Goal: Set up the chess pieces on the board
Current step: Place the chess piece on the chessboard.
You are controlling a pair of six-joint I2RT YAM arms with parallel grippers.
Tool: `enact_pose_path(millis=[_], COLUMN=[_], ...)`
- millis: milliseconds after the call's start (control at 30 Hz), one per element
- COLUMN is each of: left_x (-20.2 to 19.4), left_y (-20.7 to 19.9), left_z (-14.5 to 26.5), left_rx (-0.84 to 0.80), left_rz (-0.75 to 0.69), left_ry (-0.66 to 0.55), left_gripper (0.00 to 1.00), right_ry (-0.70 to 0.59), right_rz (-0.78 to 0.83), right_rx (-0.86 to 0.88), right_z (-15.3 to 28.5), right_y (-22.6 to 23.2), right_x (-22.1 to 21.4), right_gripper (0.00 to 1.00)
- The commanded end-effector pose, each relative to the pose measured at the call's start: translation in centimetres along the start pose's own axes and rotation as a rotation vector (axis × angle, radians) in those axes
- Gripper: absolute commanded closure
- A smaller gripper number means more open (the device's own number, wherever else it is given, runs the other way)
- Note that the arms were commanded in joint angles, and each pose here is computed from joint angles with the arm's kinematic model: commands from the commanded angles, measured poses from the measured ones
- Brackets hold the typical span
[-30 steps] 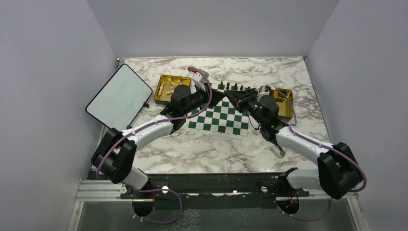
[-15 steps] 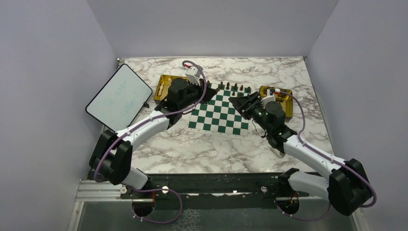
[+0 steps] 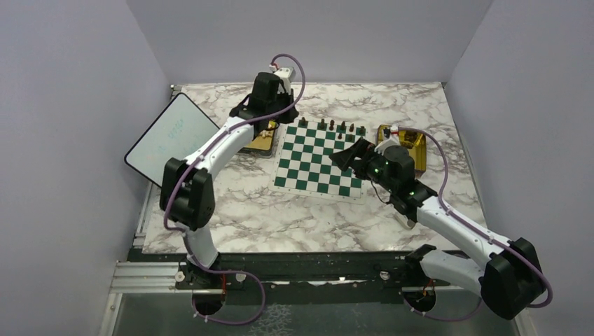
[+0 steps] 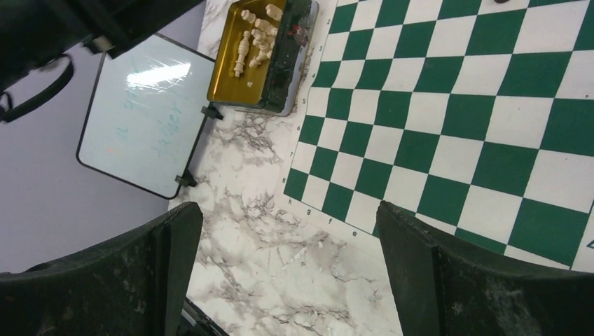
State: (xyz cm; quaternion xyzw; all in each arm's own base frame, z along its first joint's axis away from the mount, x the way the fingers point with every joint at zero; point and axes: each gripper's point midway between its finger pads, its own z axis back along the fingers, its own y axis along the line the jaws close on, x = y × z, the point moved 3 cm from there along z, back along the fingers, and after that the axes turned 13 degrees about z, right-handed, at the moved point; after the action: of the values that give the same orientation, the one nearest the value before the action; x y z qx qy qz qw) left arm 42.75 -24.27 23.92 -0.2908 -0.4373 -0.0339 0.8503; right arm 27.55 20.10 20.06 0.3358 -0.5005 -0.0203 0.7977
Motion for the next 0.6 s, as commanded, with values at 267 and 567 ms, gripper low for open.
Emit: enact_pose_path(millis=[267,567], left_x=[-2.2,-1.9], left_y=[6.8,9.4], left_z=[-8.3,-11.4], left_rx=[0.205,0.268], left_rz=[-0.053,-0.093], left_ry=[0.28,0.303], left_gripper=[0.97,0.96], right_ry=[0.012,0.0], right_rz=[0.155,0.173], right_rx=[-0.02,-0.037], right_z=[0.9,1.3], right_y=[-0.1,0.0], right_x=[1.0,1.7], right_gripper=[0.01,0.01])
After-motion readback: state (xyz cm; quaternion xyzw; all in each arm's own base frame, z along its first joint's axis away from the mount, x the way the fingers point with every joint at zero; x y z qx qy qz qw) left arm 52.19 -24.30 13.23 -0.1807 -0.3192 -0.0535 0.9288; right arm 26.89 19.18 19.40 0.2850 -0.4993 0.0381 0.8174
